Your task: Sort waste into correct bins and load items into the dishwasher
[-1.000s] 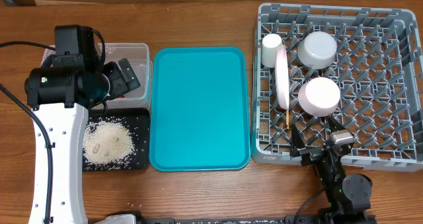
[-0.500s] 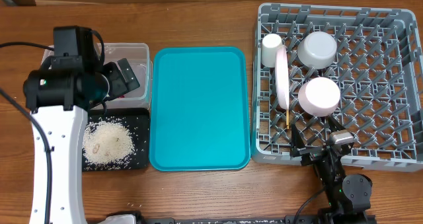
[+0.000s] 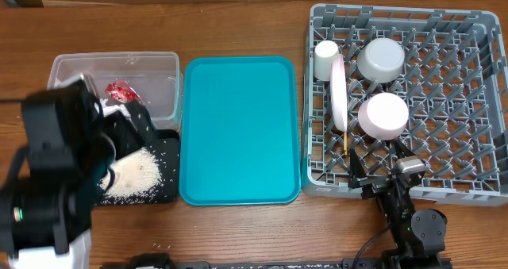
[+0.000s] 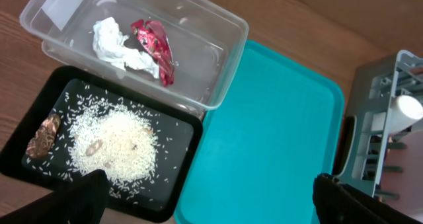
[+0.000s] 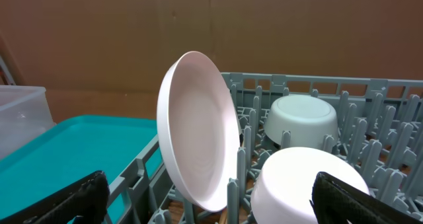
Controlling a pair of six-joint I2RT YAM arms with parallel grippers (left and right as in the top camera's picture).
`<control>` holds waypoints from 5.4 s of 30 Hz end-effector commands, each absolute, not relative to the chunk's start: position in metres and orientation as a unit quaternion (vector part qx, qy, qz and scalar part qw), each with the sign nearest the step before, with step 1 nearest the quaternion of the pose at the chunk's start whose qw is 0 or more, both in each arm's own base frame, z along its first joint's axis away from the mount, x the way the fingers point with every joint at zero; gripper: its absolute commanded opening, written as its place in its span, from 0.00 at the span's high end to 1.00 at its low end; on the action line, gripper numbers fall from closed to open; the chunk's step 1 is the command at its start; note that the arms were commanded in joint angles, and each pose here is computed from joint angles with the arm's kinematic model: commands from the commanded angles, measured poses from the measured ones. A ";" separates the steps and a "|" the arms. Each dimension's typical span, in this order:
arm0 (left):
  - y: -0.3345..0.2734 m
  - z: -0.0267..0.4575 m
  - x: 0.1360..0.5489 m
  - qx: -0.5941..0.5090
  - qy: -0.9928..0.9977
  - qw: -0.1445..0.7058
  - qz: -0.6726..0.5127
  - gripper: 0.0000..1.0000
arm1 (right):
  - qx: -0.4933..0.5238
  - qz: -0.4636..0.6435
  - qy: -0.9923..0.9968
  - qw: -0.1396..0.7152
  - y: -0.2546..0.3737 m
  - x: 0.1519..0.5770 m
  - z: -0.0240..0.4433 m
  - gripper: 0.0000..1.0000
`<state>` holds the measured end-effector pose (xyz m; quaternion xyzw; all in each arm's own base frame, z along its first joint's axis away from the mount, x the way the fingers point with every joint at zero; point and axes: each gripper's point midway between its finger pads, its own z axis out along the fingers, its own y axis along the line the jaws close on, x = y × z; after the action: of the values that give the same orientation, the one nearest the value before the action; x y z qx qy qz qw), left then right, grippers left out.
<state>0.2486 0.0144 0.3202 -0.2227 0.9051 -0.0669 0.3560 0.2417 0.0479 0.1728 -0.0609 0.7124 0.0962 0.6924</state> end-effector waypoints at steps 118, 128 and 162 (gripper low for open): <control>0.005 0.157 0.246 0.010 0.733 0.680 0.014 0.00 | -0.064 0.097 0.710 0.694 0.049 0.241 0.171 0.00; 0.005 0.157 0.246 0.010 0.733 0.680 0.014 0.00 | -0.064 0.097 0.710 0.694 0.049 0.241 0.171 0.00; 0.005 0.157 0.246 0.010 0.733 0.680 0.014 0.00 | -0.064 0.097 0.710 0.694 0.049 0.241 0.171 0.00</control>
<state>0.2463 0.0087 0.1561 -0.0006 0.7354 0.0164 0.6774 0.2416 0.0482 0.1727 -0.0618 0.7125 0.0966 0.6922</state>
